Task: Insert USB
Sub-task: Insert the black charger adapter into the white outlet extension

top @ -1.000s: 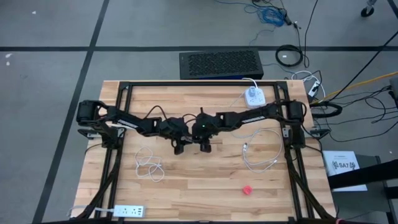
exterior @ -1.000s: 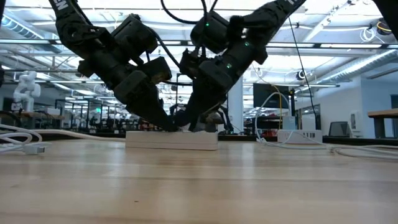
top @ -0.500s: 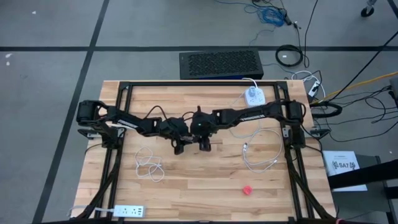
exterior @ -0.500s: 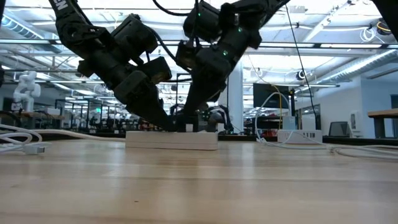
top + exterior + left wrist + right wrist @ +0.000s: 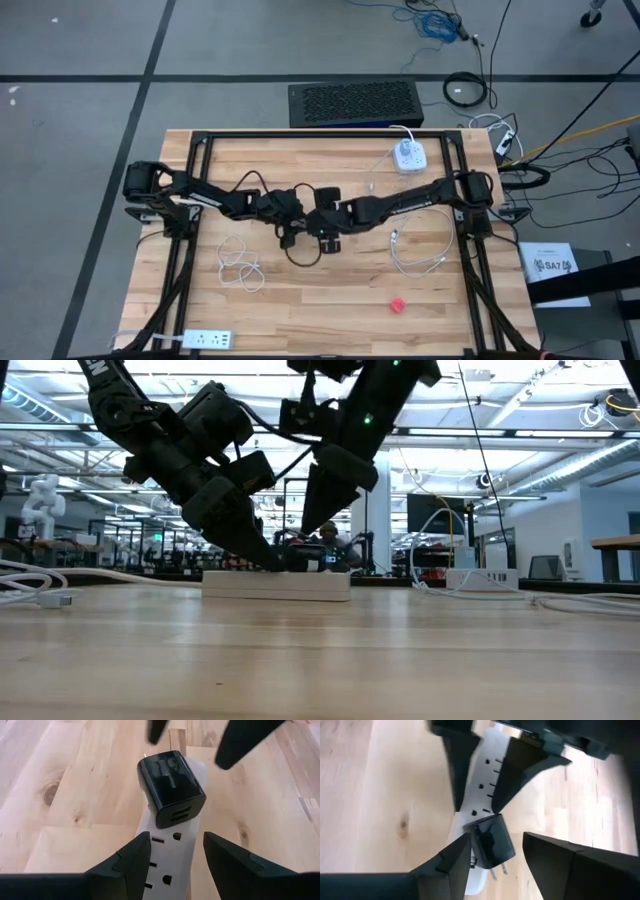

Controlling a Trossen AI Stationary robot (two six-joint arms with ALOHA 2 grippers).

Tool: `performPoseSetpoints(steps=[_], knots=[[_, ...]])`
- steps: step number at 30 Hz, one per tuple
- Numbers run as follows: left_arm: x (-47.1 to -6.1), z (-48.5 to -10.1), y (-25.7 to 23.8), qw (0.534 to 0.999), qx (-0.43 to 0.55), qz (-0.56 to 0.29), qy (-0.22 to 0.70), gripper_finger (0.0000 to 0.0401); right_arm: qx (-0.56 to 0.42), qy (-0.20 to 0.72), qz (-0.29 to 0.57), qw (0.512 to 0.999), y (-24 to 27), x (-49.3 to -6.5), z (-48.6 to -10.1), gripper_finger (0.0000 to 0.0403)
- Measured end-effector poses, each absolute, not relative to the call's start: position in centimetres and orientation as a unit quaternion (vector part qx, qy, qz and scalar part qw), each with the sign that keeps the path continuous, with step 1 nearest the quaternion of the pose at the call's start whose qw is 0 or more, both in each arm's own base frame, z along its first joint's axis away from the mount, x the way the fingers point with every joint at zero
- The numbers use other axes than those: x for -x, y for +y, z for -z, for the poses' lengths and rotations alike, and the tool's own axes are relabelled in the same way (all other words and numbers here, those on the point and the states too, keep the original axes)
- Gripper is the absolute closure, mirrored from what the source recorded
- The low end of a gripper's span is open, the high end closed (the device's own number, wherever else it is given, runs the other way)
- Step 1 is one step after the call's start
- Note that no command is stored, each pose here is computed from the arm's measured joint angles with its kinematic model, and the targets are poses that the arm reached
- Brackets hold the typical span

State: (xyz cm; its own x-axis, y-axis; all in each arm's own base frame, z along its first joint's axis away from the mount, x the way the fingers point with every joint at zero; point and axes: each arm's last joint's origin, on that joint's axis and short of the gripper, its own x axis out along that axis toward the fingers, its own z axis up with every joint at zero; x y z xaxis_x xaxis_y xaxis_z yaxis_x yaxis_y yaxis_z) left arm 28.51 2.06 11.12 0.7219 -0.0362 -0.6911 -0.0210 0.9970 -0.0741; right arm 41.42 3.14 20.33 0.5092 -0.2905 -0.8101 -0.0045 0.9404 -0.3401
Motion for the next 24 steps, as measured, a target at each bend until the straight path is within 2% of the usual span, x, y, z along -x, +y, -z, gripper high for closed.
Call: performPoseSetpoints(steps=[4,8,18,24], knots=[[-28.5,-11.1,2.1,0.927,0.038,0.004,0.373,0.0209,0.178,0.49,0.069,0.851,4.0,-41.3,-20.3,0.0234],[-28.5,-11.1,2.1,0.927,0.04,0.003,0.373,0.0209,0.151,0.502,0.025,0.851,3.3,-41.4,-19.8,0.0241],[-28.5,-11.1,1.9,0.927,0.041,0.006,0.373,0.0209,0.116,0.505,-0.016,0.855,-0.9,-41.7,-19.6,0.031],[-28.5,-11.1,1.8,0.927,0.04,0.007,0.373,0.0209,0.103,0.497,0.001,0.862,-2.9,-41.8,-19.7,0.0327]])
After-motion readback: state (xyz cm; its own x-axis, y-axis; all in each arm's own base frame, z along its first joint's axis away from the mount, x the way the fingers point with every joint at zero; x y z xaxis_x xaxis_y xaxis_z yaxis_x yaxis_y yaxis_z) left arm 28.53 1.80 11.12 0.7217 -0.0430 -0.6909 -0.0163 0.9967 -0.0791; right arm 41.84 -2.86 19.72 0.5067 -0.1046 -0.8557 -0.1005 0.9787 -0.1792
